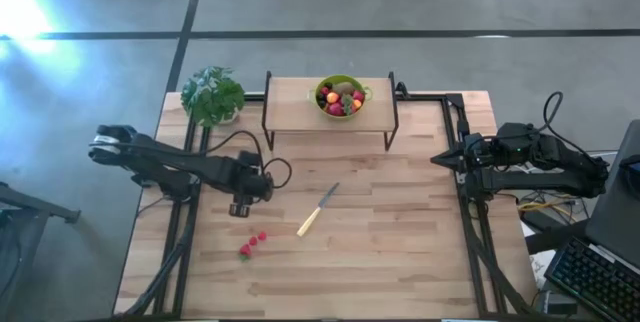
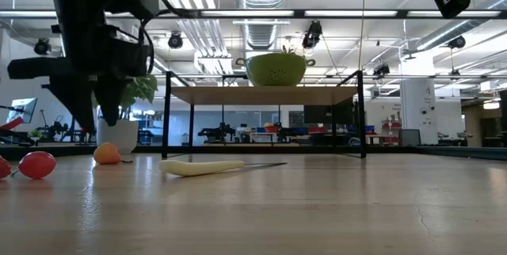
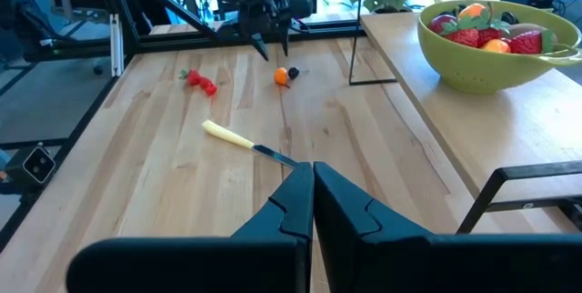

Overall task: Pick & Place Fruit
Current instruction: Put the pear into the strainer bowl

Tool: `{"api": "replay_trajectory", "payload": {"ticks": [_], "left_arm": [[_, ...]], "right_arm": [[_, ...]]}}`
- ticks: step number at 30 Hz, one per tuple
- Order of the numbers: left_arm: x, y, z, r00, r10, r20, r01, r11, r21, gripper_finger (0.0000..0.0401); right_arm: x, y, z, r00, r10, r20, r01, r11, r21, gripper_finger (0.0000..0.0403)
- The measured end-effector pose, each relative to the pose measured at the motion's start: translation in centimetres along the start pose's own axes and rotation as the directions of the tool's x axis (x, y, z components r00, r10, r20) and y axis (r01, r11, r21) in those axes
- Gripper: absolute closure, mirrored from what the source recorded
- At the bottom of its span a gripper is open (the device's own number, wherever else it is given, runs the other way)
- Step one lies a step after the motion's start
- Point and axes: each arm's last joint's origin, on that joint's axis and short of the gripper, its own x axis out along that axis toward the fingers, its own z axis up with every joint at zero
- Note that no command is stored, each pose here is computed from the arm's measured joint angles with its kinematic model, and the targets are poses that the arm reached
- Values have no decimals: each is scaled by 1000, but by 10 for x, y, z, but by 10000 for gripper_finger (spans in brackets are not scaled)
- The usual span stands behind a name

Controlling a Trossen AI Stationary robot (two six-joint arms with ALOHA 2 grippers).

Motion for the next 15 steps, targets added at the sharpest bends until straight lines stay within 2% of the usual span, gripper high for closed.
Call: {"api": "replay_trajectory", "payload": {"ticks": [9, 15], "left_arm": [[12, -4, 6, 1000, -28, -11, 29, 999, 15, 197], [26, -8, 10, 997, -32, -64, 34, 999, 41, 197]], "right_arm": [[0, 0, 0, 1000, 0, 0, 0, 1000, 0, 394], [0, 0, 0, 1000, 0, 0, 0, 1000, 0, 394]]}}
